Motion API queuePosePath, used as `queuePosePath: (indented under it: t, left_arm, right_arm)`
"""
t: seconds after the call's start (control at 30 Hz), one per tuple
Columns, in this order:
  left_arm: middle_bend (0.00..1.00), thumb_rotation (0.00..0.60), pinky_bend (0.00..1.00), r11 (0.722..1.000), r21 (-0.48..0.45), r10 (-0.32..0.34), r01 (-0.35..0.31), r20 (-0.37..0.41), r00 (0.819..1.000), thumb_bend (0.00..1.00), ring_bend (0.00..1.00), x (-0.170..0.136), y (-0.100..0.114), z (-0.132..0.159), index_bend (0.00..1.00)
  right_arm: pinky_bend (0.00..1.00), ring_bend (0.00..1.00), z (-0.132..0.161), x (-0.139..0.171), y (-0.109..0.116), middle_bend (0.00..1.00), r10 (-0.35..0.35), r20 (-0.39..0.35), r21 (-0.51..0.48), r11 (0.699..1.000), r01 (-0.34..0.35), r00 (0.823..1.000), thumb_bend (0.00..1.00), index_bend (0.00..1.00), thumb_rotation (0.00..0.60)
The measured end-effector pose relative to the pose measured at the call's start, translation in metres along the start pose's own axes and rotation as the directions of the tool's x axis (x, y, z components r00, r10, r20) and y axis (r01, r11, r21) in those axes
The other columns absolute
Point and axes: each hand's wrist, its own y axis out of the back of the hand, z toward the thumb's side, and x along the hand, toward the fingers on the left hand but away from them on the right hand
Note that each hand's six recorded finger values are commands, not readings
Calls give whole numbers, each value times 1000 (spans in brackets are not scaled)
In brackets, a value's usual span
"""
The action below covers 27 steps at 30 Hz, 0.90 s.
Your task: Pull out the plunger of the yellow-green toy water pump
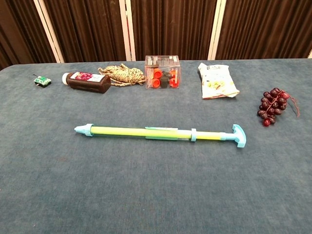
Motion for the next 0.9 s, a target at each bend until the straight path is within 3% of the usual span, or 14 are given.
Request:
queuePosePath:
  t: [0.27,0.53,0.9]
  left_arm:
    - [80,600,123,997,69,-39,34,77,996,167,0,50,-11,46,285]
    - [94,600,123,992,106,-82,69,126,989,204,0,93,-39,100,349]
    - [94,600,123,976,181,-143,121,118,983,231,0,135,-81,139,368]
  right_arm:
    - [30,0,-1,-1,0,0,5,8,-8,1000,-5,1000,100,116,600]
    - [30,0,-1,-3,-2,0,15,12,-16,1000,-14,1000,100,116,600]
    - [30,0,-3,-7,-6,0,34,30,-31,999,-34,999,99,117,600]
